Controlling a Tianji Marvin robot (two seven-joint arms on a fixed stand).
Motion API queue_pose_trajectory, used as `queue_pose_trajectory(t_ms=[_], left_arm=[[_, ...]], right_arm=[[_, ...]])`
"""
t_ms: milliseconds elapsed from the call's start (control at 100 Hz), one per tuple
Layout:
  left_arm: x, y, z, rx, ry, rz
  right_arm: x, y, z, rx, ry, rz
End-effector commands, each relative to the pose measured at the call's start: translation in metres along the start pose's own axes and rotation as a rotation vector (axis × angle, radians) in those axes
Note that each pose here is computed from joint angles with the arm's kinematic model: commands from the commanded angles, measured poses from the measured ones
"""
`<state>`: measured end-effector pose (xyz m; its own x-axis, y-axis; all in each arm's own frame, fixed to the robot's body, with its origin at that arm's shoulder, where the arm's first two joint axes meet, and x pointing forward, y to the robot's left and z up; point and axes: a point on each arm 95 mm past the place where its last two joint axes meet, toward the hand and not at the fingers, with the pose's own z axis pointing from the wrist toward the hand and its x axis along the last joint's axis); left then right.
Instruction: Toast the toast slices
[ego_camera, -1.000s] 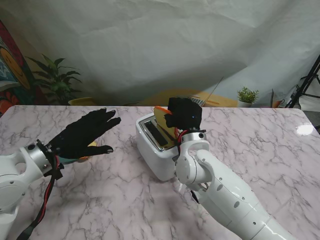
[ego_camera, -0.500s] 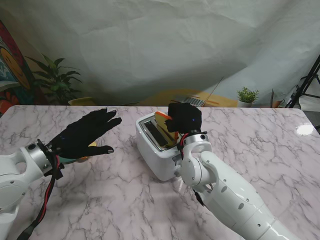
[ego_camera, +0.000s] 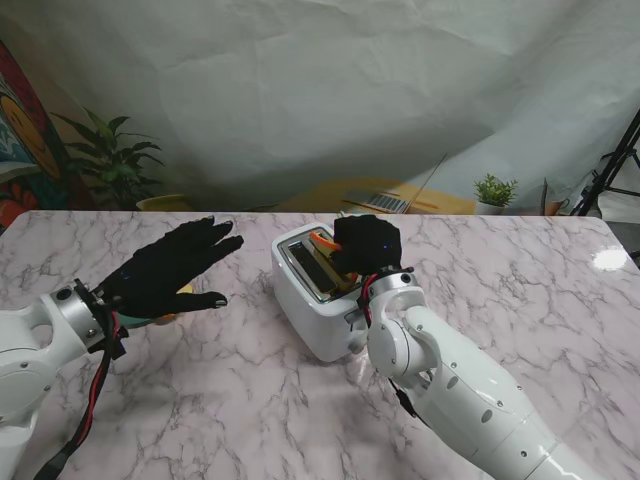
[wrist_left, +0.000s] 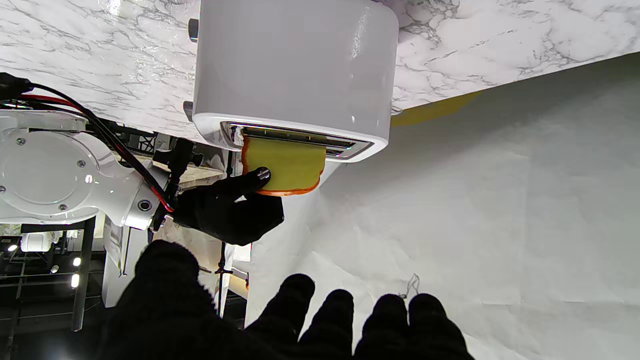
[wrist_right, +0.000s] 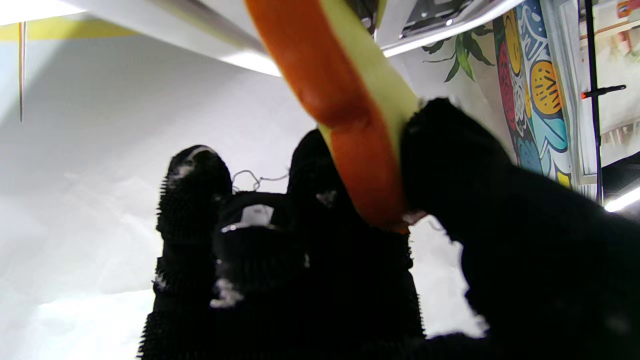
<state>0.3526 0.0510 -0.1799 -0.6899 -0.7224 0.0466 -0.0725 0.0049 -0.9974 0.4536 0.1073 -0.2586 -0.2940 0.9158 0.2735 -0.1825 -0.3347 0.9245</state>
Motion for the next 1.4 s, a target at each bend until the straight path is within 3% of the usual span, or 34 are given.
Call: queue_pose_trajectory(t_ms=[0, 750, 1390], left_arm=[[0.0, 0.004, 0.0, -0.017, 0.001, -0.003], [0.001, 0.006, 0.0, -0.019, 0.002, -0.002], [0.0, 0.008, 0.002, -0.022, -0.003, 0.003]], right_arm=[[-0.004, -0.009, -0.006, 0.029, -0.006, -0.008], [-0.014, -0.013, -0.012, 0.118, 0.02, -0.067], [-0.016, -0.002, -0.011, 0.044, 0.013, -0.031]])
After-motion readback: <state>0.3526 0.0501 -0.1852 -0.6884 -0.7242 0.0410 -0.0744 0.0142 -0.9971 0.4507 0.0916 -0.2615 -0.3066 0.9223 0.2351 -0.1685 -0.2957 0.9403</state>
